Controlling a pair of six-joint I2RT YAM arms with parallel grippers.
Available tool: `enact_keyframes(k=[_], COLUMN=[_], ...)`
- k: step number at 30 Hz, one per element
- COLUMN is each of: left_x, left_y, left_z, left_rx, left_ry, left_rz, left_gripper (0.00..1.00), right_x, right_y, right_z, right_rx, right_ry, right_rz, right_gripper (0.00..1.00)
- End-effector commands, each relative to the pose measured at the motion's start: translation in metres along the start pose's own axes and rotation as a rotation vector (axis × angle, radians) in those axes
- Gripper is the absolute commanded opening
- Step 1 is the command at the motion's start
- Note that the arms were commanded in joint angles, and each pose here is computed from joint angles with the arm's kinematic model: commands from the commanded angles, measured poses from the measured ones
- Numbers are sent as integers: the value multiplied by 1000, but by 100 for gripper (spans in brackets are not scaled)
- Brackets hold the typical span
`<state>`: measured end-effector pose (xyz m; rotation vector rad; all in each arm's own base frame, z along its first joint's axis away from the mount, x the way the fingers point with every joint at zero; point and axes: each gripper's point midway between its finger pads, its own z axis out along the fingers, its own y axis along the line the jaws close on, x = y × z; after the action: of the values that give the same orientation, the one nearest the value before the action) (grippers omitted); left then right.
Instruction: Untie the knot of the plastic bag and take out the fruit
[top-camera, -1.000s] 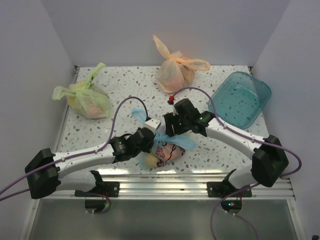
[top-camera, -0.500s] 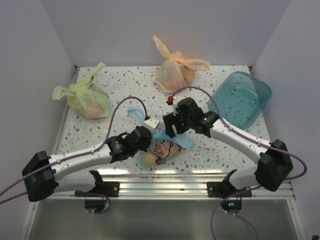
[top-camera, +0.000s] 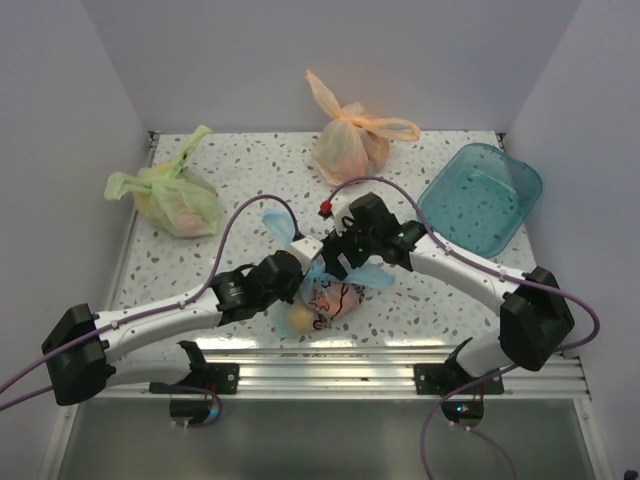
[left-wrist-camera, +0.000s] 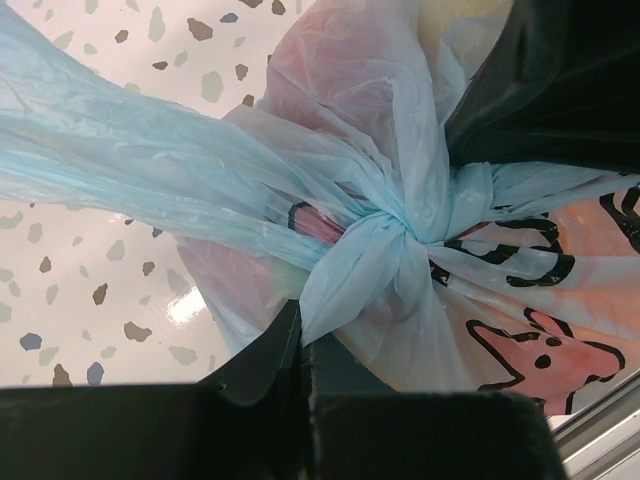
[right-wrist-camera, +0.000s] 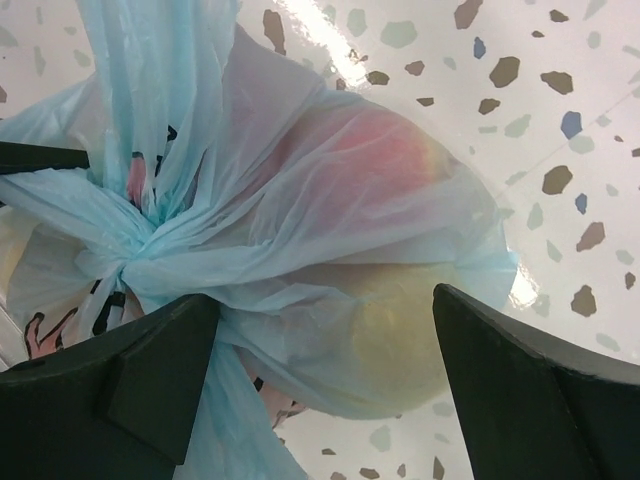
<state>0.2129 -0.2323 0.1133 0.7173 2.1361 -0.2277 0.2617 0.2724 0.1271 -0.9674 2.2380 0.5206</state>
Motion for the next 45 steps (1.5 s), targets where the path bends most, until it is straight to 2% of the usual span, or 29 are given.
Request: enact_keyframes(k=[1,3,6,9,10,12,13,14,18,20,21,23,27,30,33,34,36,37,39,41,45], left_x=[-39,-37,-29,-24,-22,-19,-17,-17,-20,-25,-29,-31,-29,-37,-61,-67,-83,-89,-97,-97,-92], left_y=[-10,-12,-11,-5,1,9,20,25,47,58,65,77,114,124,111,101,91,83,74,63,34], left_z=[-4,-1,1,-1,-2,-3,-3,-3,-5,-7,-8,-7,-2,-3,-7,-7,-17,-20,-29,-32,-26], left_rx=[53,59,53,28,-3,-42,-82,-97,-168,-219,-245,-293,-417,-437,-341,-279,-206,-152,-94,-40,46], left_ry=[-138,-132,-116,-110,-111,-107,-102,-98,-111,-127,-134,-136,-118,-136,-184,-190,-231,-241,-267,-253,-171], left_rz=[-26,-31,-44,-60,-64,-83,-99,-113,-165,-178,-191,-213,-298,-340,-347,-351,-374,-388,-443,-522,-586], left_gripper=[4,4,3,2,1,0,0,0,0,0,0,0,0,1,17,33,51,70,83,85,87], right_x=[-2,6,15,21,18,18,12,9,1,-2,1,6,27,32,36,37,38,36,33,30,28], right_y=[14,20,19,15,13,6,0,-5,-43,-61,-78,-94,-92,-75,-58,-56,-51,-48,-42,-40,-34], right_z=[14,24,31,33,29,24,17,12,-17,-37,-47,-64,-73,-69,-64,-63,-63,-64,-65,-66,-64], right_rx=[-104,-144,-147,-118,-104,-61,-18,8,158,213,252,319,362,279,192,182,166,158,151,170,204], right_ry=[-10,3,19,27,14,2,-23,-37,-105,-160,-185,-217,-208,-213,-214,-212,-204,-210,-210,-212,-198], right_rz=[-74,-70,-52,-40,-37,-32,-27,-20,107,229,339,428,584,623,623,616,591,579,547,517,460], right_gripper=[91,89,76,51,34,16,3,0,0,0,0,0,0,0,0,0,0,0,0,0,0])
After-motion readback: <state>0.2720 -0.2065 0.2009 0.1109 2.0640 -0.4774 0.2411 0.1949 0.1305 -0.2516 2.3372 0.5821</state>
